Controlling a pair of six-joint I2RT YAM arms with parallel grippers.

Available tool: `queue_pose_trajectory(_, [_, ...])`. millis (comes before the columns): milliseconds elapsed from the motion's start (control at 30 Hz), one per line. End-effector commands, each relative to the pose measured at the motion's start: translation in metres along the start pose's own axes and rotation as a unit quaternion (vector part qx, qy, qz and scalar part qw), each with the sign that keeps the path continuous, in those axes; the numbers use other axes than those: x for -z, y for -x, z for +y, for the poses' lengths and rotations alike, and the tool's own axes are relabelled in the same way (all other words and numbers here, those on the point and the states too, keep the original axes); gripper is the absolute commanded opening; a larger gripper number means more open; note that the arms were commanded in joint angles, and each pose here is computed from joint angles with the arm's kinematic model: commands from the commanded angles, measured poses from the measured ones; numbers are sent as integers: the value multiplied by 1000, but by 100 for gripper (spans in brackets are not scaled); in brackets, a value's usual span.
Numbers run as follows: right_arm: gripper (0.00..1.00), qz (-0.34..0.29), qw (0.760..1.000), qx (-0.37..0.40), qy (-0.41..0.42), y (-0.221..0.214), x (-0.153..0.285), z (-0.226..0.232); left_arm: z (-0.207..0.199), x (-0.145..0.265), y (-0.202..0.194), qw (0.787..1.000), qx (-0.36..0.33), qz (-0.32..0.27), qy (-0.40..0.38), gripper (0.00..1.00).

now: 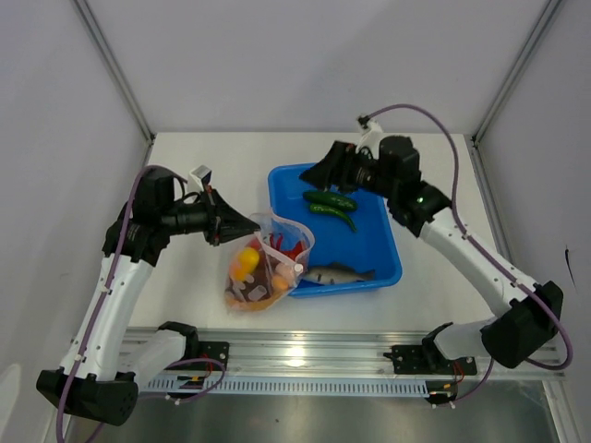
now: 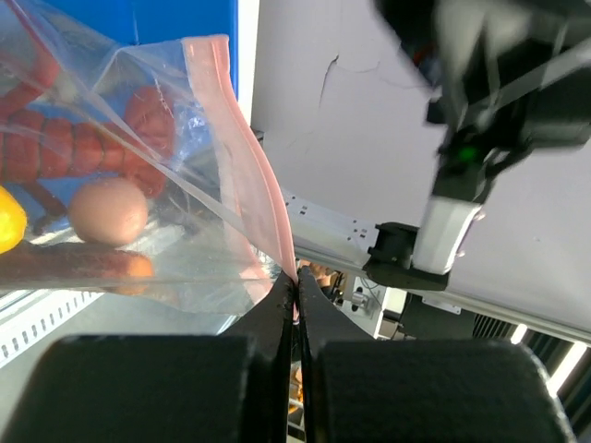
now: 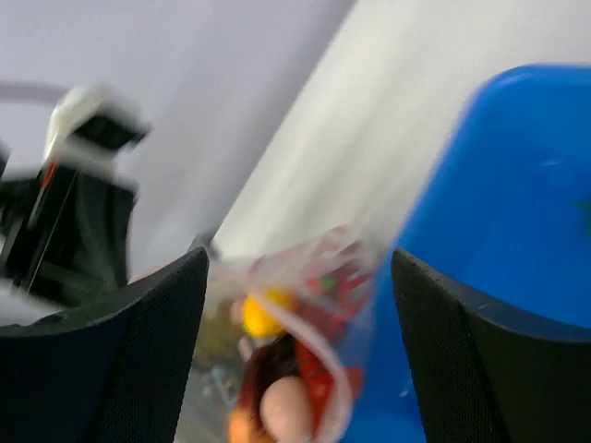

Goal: Place the food in the zip-top bag and seal the zipper
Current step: Place the fake vegetable in the zipper food storage bag, then pick up the fake vegetable from the bin.

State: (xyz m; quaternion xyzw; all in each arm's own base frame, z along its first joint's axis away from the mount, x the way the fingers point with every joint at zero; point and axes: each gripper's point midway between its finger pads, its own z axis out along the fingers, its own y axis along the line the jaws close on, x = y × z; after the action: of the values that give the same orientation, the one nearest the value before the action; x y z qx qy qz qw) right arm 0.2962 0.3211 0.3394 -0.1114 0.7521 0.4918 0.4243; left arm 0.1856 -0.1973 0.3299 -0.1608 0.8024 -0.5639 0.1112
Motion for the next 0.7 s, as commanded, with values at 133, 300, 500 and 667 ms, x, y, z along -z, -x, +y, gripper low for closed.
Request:
queue_pose_trajectory(133, [79, 116, 956, -51, -265, -31, 30, -163, 9, 5, 2, 999, -22, -18, 28, 1])
queue_pose_trajectory(300, [76, 167, 932, -26, -322, -50, 19, -212, 11, 6, 6, 998, -43, -32, 35, 0])
queue_pose_trajectory(500, [75, 221, 896, -2, -385, -79, 10, -270, 15, 6, 7, 997, -49, -38, 43, 1])
queue_pose_trajectory(667, [73, 256, 875, 15, -410, -96, 6, -300, 21, 4, 7, 997, -42, -35, 46, 0])
